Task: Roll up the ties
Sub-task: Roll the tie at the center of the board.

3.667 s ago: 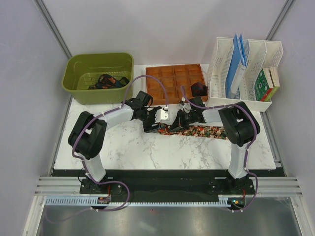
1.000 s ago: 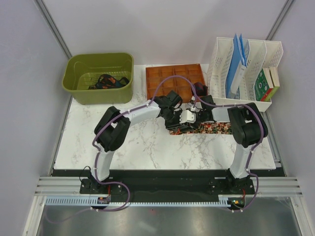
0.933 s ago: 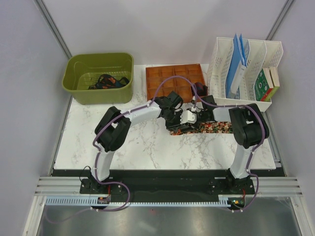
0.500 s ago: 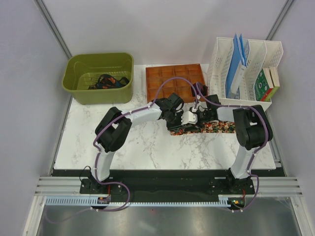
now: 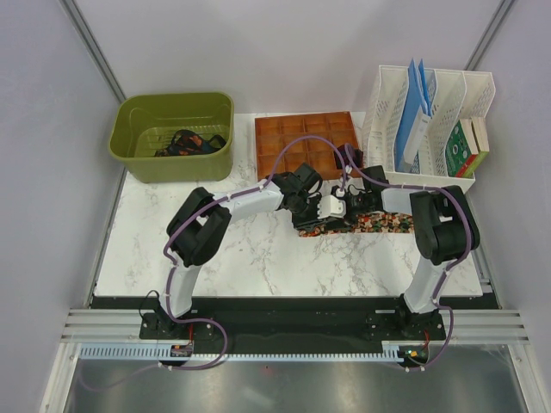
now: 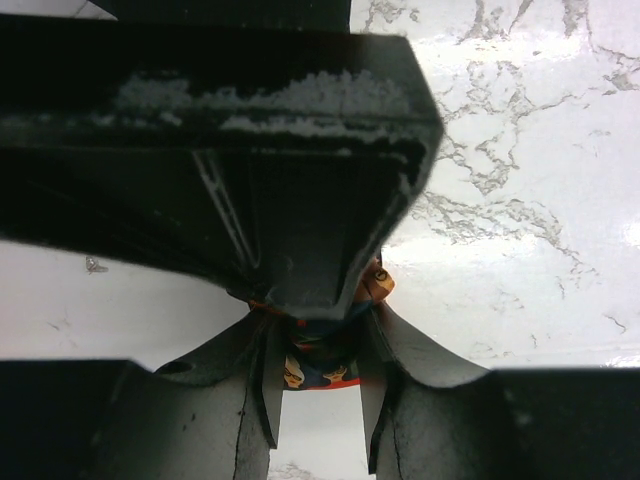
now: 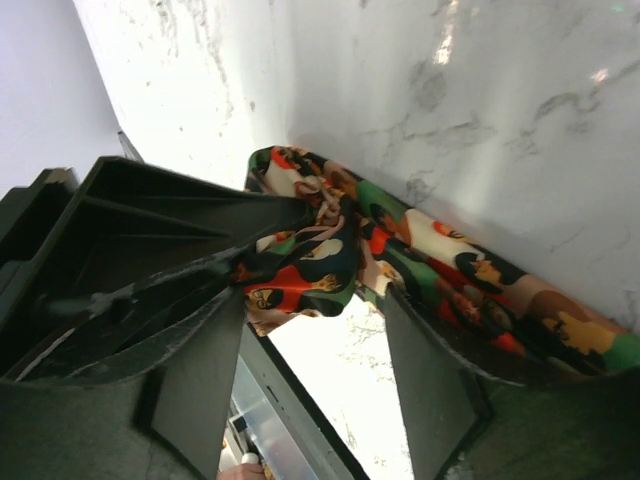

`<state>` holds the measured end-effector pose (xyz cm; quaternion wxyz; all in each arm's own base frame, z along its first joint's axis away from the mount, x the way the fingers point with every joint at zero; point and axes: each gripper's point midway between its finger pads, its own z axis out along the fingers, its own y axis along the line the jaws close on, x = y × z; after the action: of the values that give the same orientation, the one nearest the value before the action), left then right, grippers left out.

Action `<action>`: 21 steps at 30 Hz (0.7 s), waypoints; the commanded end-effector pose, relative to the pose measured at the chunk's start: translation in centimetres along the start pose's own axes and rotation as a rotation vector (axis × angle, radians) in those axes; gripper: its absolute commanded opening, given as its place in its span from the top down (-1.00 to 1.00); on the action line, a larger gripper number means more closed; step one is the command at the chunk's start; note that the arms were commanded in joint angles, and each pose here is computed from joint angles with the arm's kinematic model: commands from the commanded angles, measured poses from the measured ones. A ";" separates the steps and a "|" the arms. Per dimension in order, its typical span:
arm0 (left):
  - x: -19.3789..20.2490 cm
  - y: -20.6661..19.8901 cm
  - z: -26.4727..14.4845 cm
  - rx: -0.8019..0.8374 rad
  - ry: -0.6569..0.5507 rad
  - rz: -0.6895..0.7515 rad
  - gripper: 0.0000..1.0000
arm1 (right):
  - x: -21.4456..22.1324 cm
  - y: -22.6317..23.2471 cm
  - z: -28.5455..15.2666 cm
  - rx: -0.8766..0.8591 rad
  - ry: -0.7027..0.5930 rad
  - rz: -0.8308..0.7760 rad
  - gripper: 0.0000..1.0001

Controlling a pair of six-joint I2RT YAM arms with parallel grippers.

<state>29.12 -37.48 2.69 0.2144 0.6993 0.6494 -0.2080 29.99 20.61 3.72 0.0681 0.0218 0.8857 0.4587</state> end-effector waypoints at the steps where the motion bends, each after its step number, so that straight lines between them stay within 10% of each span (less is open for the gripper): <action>1: 6.0 -5.1 3.8 0.169 0.170 -0.048 0.23 | -0.3 2.9 -1.0 -0.088 -0.017 -0.072 -0.38; 10: 6.0 -5.1 3.8 0.182 0.171 -0.022 0.23 | -1.1 1.7 -0.4 -0.056 -0.016 -0.078 -0.24; 21: 5.2 -5.5 2.5 0.209 0.136 -0.012 0.07 | -1.0 -3.4 0.6 0.135 -0.006 -0.105 0.90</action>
<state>28.96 -37.86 2.57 0.2175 0.7169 0.6288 -0.2082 29.80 20.34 2.88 0.0696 -0.0017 0.8907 0.4493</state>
